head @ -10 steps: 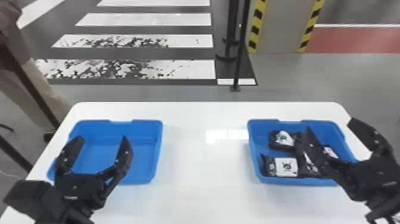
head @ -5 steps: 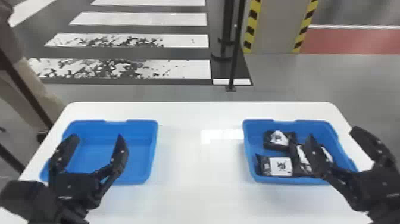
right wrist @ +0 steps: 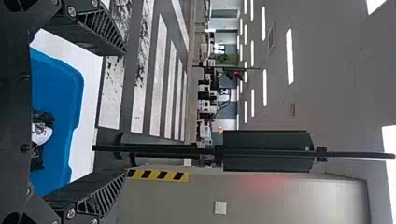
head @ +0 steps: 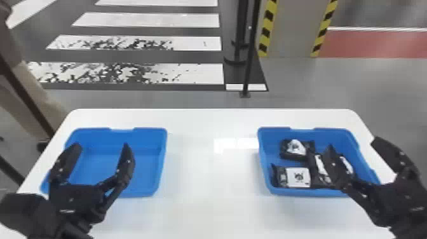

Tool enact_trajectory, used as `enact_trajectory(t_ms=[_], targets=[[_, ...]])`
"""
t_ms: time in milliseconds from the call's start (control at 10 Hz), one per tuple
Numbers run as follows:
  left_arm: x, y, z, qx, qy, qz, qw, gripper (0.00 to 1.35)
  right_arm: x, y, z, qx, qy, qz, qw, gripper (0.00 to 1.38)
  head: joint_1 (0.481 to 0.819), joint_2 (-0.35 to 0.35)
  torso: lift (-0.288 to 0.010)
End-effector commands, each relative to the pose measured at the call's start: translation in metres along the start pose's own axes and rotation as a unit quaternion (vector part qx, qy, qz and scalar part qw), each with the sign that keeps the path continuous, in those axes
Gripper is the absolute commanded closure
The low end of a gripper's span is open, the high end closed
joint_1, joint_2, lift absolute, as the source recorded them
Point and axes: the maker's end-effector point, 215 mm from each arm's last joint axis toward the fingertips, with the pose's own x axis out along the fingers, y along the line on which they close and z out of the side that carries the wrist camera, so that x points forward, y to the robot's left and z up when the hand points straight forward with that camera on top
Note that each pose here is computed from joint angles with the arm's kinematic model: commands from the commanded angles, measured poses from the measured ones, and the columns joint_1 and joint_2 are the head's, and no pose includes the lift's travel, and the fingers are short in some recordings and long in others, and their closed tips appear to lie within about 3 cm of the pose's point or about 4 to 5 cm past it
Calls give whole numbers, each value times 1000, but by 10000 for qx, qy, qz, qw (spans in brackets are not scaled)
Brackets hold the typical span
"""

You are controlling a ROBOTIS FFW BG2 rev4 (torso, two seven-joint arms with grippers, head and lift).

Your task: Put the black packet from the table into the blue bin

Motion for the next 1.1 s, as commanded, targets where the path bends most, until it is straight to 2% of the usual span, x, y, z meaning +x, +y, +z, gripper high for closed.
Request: enact_trajectory(t_ms=[0, 1000], targets=[[0, 0, 0, 0, -8, 0, 10000, 117, 0, 0, 1, -3, -12, 4, 10000, 127, 695, -5, -110], [-2, 2, 2, -3, -47, 22, 10000, 116, -1, 1, 2, 4, -12, -8, 10000, 127, 695, -2, -110]])
